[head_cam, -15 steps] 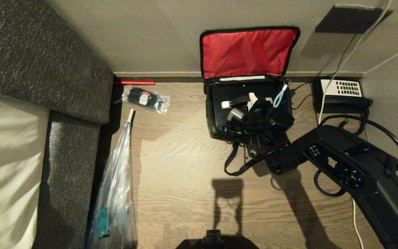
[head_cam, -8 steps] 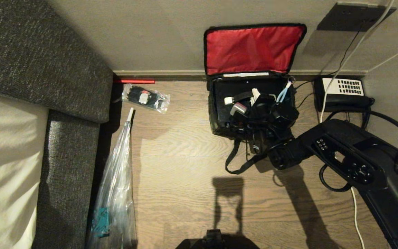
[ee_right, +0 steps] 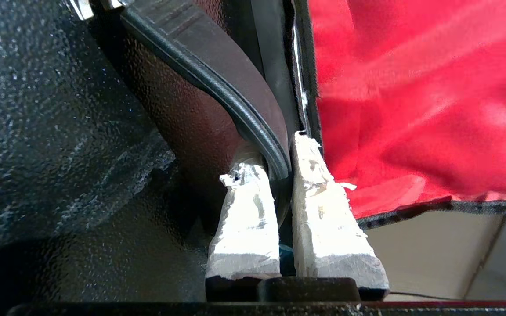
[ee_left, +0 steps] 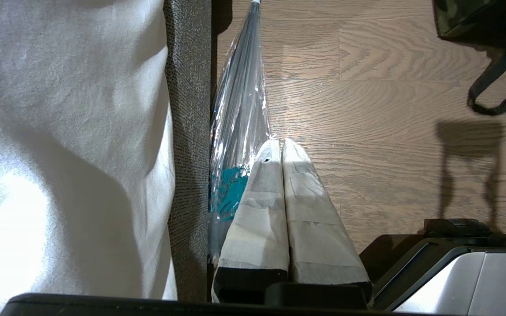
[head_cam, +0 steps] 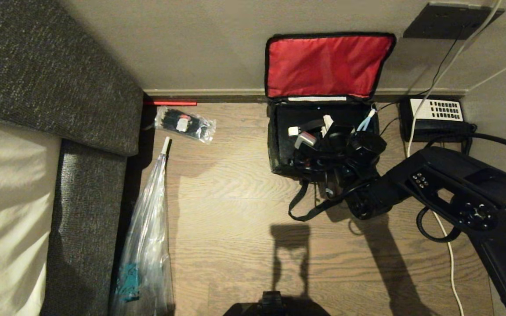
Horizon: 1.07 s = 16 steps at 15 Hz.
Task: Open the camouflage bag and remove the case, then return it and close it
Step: Lift the black box
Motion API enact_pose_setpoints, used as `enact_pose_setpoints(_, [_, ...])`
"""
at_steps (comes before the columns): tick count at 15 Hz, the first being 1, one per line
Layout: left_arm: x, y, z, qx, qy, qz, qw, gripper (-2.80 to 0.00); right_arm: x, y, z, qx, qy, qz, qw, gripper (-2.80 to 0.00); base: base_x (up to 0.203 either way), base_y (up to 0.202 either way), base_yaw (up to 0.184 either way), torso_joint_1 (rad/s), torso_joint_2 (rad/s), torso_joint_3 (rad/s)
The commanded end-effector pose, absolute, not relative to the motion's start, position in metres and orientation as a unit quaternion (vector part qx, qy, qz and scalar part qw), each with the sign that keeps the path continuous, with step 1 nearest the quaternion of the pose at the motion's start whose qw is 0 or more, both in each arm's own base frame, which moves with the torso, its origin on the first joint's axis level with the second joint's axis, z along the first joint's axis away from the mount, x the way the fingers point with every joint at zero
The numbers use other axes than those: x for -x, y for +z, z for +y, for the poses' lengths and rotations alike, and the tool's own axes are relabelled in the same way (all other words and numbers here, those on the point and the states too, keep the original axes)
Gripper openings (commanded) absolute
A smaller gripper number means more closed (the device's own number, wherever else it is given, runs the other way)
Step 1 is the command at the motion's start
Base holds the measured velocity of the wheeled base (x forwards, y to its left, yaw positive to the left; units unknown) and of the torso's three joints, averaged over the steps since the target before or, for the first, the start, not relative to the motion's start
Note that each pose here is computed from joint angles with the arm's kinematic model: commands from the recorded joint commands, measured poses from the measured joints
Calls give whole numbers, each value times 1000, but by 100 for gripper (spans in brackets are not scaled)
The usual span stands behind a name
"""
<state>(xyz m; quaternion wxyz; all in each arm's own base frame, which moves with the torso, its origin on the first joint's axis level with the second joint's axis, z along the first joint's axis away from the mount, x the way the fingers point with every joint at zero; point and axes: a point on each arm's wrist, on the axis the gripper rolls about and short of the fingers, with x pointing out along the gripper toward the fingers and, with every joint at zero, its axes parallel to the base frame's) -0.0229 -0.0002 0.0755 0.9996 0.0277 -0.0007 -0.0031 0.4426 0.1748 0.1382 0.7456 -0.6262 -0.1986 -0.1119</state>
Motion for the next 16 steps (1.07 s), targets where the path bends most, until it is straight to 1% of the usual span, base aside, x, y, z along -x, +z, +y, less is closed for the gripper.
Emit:
enact_pose_setpoints(1, [23,75,0,-28,-3,1,1000,-280,-430,158,182,618,-120,-221,745,-280,0,0,0,0,0,0])
enact_pose_setpoints(16, [23,75,0,-28,-3,1,1000,-280,-404,173,182,622,-118,-234,738,-280,0,0,0,0,0,0])
